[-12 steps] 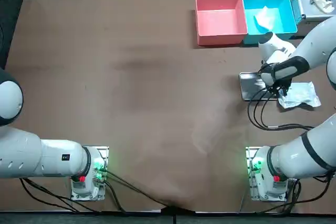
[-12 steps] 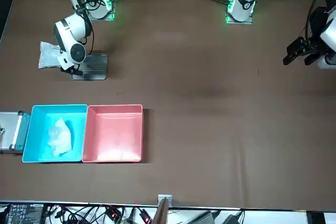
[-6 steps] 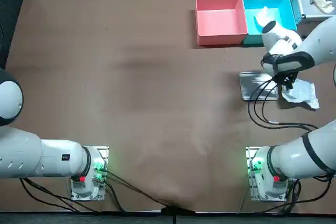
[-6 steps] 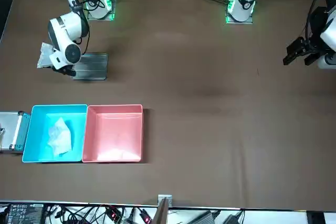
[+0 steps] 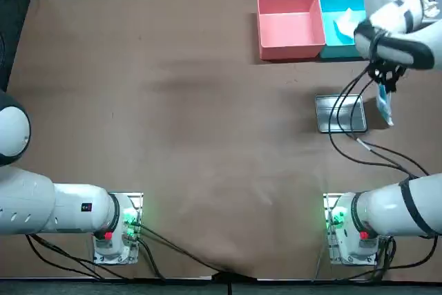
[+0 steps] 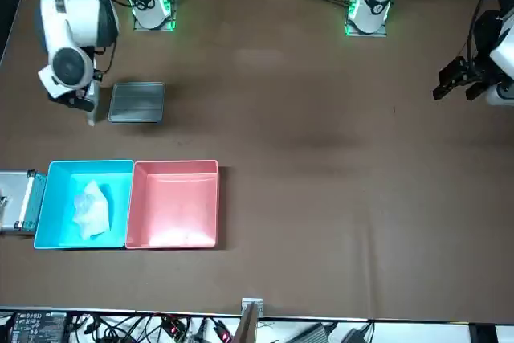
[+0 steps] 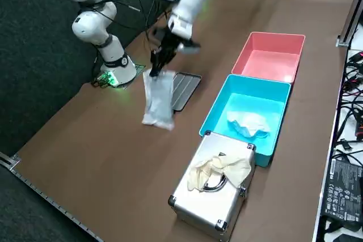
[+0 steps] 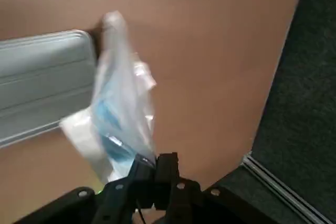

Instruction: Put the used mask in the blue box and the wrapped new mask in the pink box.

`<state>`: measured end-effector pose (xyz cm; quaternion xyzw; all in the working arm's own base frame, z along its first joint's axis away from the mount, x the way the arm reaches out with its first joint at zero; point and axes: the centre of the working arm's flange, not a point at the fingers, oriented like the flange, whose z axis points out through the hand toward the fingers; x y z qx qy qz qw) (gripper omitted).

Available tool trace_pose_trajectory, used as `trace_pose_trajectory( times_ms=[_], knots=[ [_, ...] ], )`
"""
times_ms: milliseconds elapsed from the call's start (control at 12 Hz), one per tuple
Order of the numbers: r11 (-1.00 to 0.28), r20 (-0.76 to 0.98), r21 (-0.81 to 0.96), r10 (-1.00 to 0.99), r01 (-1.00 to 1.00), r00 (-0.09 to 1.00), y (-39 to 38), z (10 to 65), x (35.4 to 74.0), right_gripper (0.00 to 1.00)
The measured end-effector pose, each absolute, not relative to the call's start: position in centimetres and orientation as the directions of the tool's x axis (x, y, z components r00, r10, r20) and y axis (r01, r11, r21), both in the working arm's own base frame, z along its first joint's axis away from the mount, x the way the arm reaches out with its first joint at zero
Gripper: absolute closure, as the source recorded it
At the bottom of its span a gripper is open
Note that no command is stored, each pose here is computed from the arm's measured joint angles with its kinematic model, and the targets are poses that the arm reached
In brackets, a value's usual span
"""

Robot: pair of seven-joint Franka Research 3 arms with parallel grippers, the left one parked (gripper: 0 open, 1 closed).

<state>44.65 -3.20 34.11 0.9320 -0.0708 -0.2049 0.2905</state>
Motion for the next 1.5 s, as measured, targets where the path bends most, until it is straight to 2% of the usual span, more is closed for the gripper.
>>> trace_pose_trajectory(
  times_ms=[333, 750, 1500],
  knots=[
    [-0.888, -0.305, 0.459, -0.203, -0.043, 0.930, 0.4, 44.4, 48.6, 0.99],
    [-0.954, -0.187, 0.281, -0.165, -0.108, 0.968, 6.0, 52.8, 53.9, 0.99],
    [-0.984, -0.125, 0.173, -0.055, -0.033, 0.991, 21.2, 50.7, 59.7, 0.99]
  ],
)
